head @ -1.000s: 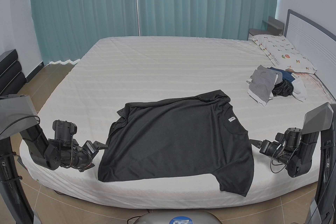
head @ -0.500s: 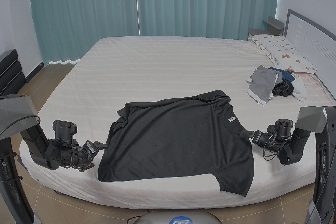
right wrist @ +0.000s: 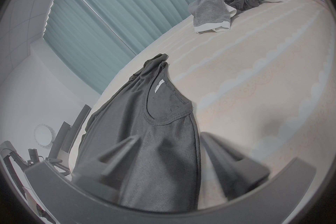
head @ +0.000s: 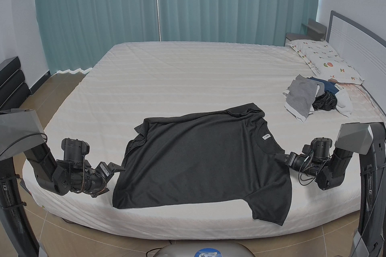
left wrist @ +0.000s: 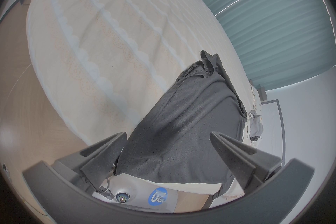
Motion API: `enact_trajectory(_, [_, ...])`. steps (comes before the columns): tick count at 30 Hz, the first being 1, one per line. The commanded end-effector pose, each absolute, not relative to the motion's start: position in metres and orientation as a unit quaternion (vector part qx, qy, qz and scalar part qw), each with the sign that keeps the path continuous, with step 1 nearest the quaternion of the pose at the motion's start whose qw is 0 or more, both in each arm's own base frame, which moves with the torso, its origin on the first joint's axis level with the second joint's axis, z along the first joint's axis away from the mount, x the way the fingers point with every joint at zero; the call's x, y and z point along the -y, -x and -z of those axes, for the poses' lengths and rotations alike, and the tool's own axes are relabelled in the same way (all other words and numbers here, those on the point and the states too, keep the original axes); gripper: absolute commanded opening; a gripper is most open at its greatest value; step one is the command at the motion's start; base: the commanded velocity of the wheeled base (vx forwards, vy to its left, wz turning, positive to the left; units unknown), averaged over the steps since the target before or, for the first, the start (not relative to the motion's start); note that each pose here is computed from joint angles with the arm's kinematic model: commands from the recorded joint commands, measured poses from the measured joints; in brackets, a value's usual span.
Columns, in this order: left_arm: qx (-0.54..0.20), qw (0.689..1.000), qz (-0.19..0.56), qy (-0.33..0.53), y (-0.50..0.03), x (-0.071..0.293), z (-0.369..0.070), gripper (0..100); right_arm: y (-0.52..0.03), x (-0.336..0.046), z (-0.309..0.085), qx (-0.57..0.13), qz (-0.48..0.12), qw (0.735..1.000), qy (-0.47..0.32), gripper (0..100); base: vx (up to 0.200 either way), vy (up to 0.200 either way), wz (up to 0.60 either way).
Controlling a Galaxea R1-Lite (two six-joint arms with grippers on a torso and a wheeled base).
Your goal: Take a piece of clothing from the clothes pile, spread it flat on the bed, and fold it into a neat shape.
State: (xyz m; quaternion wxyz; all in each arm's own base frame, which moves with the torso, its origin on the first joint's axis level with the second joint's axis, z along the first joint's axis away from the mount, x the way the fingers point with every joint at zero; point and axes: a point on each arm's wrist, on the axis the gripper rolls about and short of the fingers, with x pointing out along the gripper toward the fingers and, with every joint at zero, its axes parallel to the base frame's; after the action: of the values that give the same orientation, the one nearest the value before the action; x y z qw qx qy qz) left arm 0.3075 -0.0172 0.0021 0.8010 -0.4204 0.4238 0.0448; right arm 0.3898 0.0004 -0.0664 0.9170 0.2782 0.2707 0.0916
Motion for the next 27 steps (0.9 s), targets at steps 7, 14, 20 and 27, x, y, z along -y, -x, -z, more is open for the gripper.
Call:
enact_trajectory(7, [-0.425,0.8,-0.045,0.42,-0.307,0.017,-0.001,100,-0.387,0.005,0.064,-0.267,-0.074,0.92,-0.277,0,0.0,0.0,0.0])
enact_trajectory(14, [-0.426,0.8,-0.046,0.42,-0.307,0.017,-0.001,100,-0.378,0.019,0.061,-0.268,-0.055,0.919,-0.283,0,0.0,0.0,0.0])
enact_trajectory(20, [-0.427,0.8,-0.047,0.419,-0.307,0.017,0.0,100,-0.375,0.024,0.061,-0.269,-0.048,0.919,-0.285,0,0.0,0.0,0.0])
enact_trajectory(27, [-0.427,0.8,-0.047,0.419,-0.307,0.017,0.0,100,-0.369,0.028,0.061,-0.274,-0.039,0.917,-0.286,0,0.0,0.0,0.0])
